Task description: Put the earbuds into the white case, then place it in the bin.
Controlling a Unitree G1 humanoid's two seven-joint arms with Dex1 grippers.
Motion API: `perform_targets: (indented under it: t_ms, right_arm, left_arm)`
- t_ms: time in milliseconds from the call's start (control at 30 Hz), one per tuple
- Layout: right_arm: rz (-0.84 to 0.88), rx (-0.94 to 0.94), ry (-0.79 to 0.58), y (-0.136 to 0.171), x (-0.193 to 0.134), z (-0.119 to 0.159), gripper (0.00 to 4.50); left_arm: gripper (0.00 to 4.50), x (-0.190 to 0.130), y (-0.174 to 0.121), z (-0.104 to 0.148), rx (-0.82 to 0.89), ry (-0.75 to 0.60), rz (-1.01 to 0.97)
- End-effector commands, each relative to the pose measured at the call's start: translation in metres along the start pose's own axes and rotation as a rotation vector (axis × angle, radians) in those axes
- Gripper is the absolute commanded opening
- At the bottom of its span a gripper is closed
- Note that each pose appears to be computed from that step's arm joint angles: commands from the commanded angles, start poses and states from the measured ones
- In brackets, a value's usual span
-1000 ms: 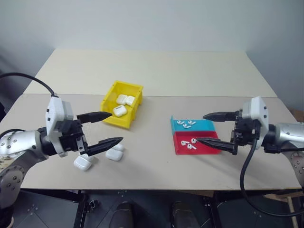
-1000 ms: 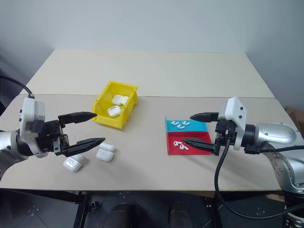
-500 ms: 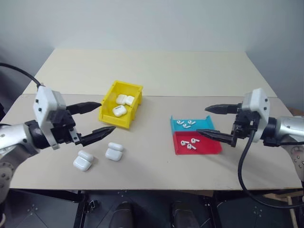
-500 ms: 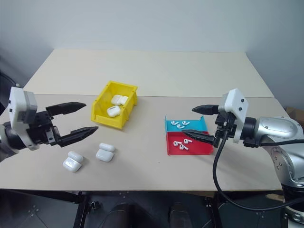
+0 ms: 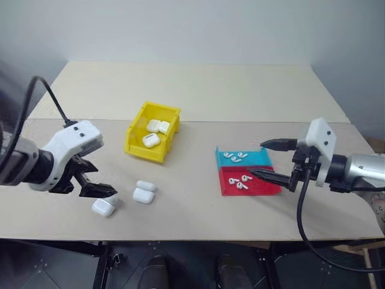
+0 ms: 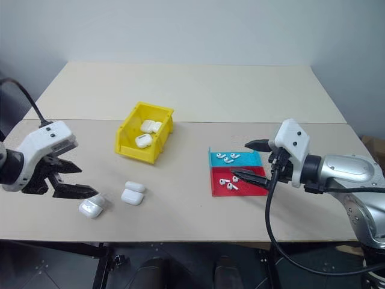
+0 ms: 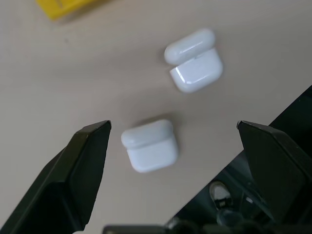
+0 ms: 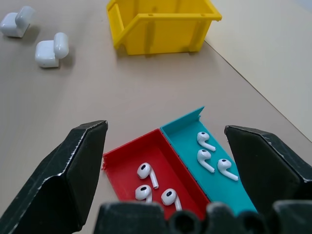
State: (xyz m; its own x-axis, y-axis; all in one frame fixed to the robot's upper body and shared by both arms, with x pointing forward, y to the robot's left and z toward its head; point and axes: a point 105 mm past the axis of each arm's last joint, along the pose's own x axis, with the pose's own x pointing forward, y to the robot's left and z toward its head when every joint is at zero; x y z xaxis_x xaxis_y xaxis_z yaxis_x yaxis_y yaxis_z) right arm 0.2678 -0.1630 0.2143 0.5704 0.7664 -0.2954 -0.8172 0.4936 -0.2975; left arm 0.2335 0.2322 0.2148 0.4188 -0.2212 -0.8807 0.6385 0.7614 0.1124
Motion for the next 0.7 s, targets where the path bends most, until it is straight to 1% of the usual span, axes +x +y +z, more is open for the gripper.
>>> perform_targets:
  t_ms: [33,233,333,467,533,700]
  right_arm:
    - [-0.003,-0.036,-0.008,0.004,-0.003,0.010,4.49]
    - [0.020,-0.033,0.010,0.008,-0.004,0.008,4.49]
    - [0.029,-0.031,0.017,0.005,-0.008,0.009,4.49]
    - [0.042,-0.031,0.021,0.003,-0.010,0.013,4.49]
    - [0.052,-0.030,0.026,0.003,-0.011,0.012,4.49]
    - [0.072,-0.032,0.029,0.003,-0.012,0.014,4.49]
  left_arm:
    - [4.50,-0.003,0.006,-0.008,-0.041,0.078,0.038]
    - [4.50,-0.004,0.011,-0.008,-0.094,0.116,0.071]
    - [4.50,-0.004,0.008,-0.015,-0.136,0.146,0.057]
    - [4.50,0.005,0.002,-0.028,-0.170,0.208,0.045]
    - [4.50,0.012,0.006,-0.032,-0.191,0.231,0.069]
    - [4.50,0.024,0.010,-0.031,-0.228,0.251,0.096]
